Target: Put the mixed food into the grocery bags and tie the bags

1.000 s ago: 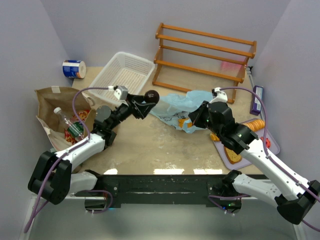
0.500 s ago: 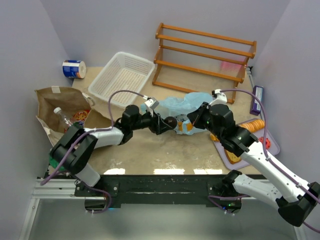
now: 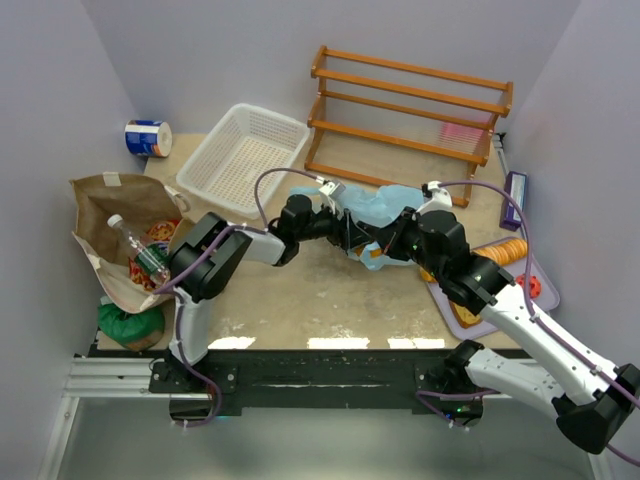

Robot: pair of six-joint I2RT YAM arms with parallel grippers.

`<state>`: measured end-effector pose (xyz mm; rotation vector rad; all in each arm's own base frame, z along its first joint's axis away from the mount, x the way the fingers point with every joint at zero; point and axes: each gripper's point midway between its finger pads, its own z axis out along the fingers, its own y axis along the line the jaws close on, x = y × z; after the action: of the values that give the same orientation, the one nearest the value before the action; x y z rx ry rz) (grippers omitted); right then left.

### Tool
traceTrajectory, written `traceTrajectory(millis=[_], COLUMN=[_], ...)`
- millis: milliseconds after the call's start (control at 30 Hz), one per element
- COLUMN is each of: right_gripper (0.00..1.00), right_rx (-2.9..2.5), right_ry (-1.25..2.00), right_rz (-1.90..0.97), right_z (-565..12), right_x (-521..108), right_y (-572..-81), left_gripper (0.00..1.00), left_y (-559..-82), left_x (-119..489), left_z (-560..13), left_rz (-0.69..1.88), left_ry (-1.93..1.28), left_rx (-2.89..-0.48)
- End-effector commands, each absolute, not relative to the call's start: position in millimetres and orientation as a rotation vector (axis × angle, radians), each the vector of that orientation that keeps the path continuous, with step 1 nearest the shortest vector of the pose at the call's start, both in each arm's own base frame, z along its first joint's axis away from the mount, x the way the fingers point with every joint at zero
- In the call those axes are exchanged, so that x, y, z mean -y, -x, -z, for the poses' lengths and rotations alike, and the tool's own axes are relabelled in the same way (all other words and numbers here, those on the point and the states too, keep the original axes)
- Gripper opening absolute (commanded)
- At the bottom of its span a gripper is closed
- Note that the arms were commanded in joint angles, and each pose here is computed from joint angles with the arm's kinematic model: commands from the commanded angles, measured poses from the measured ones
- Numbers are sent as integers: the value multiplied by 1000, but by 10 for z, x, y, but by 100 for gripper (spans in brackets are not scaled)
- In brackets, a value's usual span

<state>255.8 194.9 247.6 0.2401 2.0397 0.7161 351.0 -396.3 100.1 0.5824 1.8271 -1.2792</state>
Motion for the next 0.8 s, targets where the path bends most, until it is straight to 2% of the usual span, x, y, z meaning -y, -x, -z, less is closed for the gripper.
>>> traceTrajectory(millis=[0,33,233,267,533,667,767], right_gripper=[0,0,0,0,0,0,0], right_rx=[-1998,-2003,-1989,-1991,-1961,-1954,-1952], right_ry=[-255,-257,-285,-286,-306,-314,-320], right_rz=[-727,-716,-675,-667,-631,-605,-587], right_z=[-2593,-2575,-2582,-2574,-2657,-2674,-2672], right_x=[-1935,-1921,-1830,-1813,-1698,-1646,-1608], right_y=[-2582,-2586,-2598,-2592,-2578,-2580,-2578], left_gripper=[92,100,100,100,100,100,100], left_y=[-3560,-3567,-3493,-3424,-3065,-3096,-3346], left_x=[4100,4084,3806,3663,2928,2513,2044], left_z=[-1246,-1268,-1272,-1143,-1202,-1021,-799], left_rz=[1328,1321,1258,1243,1094,906,654], left_ry=[-616,-622,-600,-581,-560,-469,-297], left_rx=[-1719,-1712,-1765,-1805,-1876,-2002,-2109])
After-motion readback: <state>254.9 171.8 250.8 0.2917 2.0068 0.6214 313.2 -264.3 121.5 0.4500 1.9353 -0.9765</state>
